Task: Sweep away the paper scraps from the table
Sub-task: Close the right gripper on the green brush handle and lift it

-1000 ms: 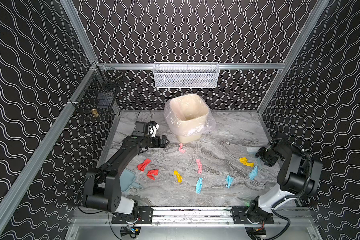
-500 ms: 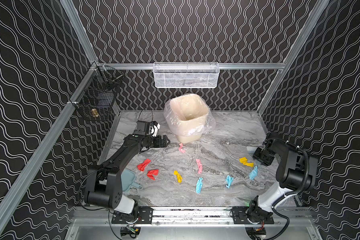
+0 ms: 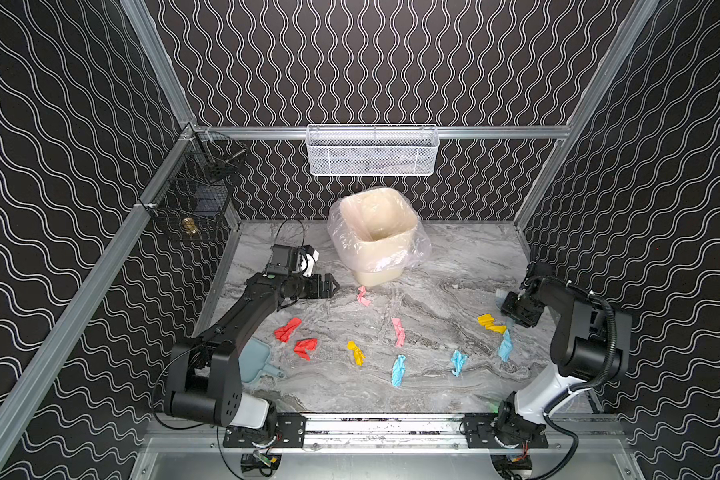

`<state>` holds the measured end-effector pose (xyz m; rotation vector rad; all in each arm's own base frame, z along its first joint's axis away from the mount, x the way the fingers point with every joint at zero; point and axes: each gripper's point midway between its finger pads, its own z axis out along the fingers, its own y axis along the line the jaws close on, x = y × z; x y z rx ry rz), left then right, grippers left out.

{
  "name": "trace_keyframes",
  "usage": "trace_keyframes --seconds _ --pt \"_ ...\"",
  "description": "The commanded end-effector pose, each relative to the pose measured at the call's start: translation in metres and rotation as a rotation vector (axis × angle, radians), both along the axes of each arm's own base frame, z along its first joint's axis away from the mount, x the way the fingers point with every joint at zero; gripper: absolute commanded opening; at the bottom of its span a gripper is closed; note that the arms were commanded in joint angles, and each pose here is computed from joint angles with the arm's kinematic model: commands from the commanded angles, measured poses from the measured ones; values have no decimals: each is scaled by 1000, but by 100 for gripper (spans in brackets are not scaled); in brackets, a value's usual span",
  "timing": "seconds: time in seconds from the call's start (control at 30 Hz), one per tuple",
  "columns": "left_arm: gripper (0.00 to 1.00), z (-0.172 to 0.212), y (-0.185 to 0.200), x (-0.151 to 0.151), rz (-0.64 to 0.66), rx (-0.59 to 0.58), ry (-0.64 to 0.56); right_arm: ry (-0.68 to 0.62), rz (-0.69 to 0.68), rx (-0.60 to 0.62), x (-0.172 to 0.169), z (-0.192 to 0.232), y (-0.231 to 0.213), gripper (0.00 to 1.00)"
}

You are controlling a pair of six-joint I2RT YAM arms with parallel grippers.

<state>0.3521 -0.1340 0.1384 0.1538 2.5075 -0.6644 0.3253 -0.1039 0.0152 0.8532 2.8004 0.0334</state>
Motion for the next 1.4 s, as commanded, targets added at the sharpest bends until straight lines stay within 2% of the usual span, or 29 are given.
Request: trace_keyframes --seconds 0.0,0.27,0.73,1.37 --pt "99 3 0 0 8 -7 -21 64 14 92 -15 -13 19 41" --pt "99 2 2 -8 5 -3 -26 84 23 106 -19 -17 22 33" --pt "99 4 0 -5 -2 -12 -27 121 28 124 -23 -27 26 28" --pt "99 5 1 -6 -1 -6 -27 148 36 124 -24 -35 27 13"
